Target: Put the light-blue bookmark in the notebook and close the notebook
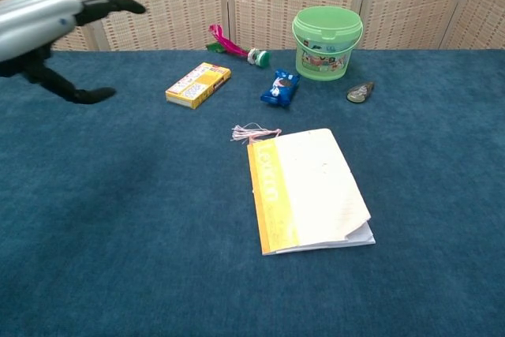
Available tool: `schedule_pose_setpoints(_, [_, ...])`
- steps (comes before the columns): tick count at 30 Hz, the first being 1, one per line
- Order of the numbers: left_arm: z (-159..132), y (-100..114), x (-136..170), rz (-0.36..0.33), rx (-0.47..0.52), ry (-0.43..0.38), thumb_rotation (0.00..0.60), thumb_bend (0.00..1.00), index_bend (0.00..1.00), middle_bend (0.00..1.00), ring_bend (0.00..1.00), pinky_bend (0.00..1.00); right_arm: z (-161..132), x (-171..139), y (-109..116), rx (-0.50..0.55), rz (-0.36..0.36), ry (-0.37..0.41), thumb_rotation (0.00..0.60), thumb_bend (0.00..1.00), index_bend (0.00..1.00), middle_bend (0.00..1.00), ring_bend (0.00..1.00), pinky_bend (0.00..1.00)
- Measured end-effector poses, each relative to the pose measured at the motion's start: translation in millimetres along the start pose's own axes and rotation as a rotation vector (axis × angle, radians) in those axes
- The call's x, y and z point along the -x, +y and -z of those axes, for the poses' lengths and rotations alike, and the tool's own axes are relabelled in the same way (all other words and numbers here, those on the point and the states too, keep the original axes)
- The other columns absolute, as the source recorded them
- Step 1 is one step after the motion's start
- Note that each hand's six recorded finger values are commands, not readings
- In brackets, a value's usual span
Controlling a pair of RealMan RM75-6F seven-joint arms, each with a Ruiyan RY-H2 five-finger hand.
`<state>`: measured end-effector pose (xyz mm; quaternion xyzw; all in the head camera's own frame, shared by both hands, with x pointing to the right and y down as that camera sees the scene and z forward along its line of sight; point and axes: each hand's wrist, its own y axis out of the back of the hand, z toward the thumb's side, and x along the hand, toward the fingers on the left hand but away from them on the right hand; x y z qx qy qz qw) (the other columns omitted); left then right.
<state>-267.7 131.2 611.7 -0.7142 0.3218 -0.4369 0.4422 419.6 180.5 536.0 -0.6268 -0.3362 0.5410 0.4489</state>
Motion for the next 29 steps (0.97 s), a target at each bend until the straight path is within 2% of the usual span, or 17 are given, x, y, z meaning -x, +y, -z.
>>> schedule_pose_setpoints(4, [46.6,11.0,34.0,-0.002,0.037,0.176,0.600,0.32,0.09,0.06,0.05,0.14,2.3,1.5,-6.0,0.010,-0.009,0.008,0.600,0.27,0.00,0.12,0.00,0.00])
schedule_pose_setpoints(7, [69.7,15.7,59.1,-0.015,0.071,0.280,0.600,0.32,0.11,0.06,0.05,0.14,1.7,2.9,-10.0,0.024,-0.019,0.014,0.600,0.27,0.00,0.12,0.00,0.00])
schedule_pose_setpoints(13, [97.5,19.9,107.5,-0.035,0.090,0.419,0.600,0.32,0.11,0.06,0.05,0.14,0.3,5.1,-15.1,0.047,-0.026,0.023,0.600,0.27,0.00,0.12,0.00,0.00])
schedule_pose_setpoints(19, [109.4,20.3,143.6,-0.043,0.086,0.518,0.600,0.32,0.11,0.06,0.05,0.14,-1.6,3.7,-19.9,0.054,-0.041,0.018,0.600,0.27,0.00,0.12,0.00,0.00])
schedule_pose_setpoints(24, [108.6,14.7,153.1,-0.018,0.076,0.540,0.600,0.32,0.11,0.06,0.05,0.14,6.1,-6.4,-19.2,0.050,-0.040,-0.047,0.600,0.27,0.00,0.12,0.00,0.00])
schedule_pose_setpoints(29, [105.6,13.1,154.0,-0.020,0.075,0.538,0.600,0.32,0.11,0.06,0.05,0.14,13.8,-21.0,-21.3,0.056,-0.038,-0.115,0.600,0.27,0.00,0.12,0.00,0.00])
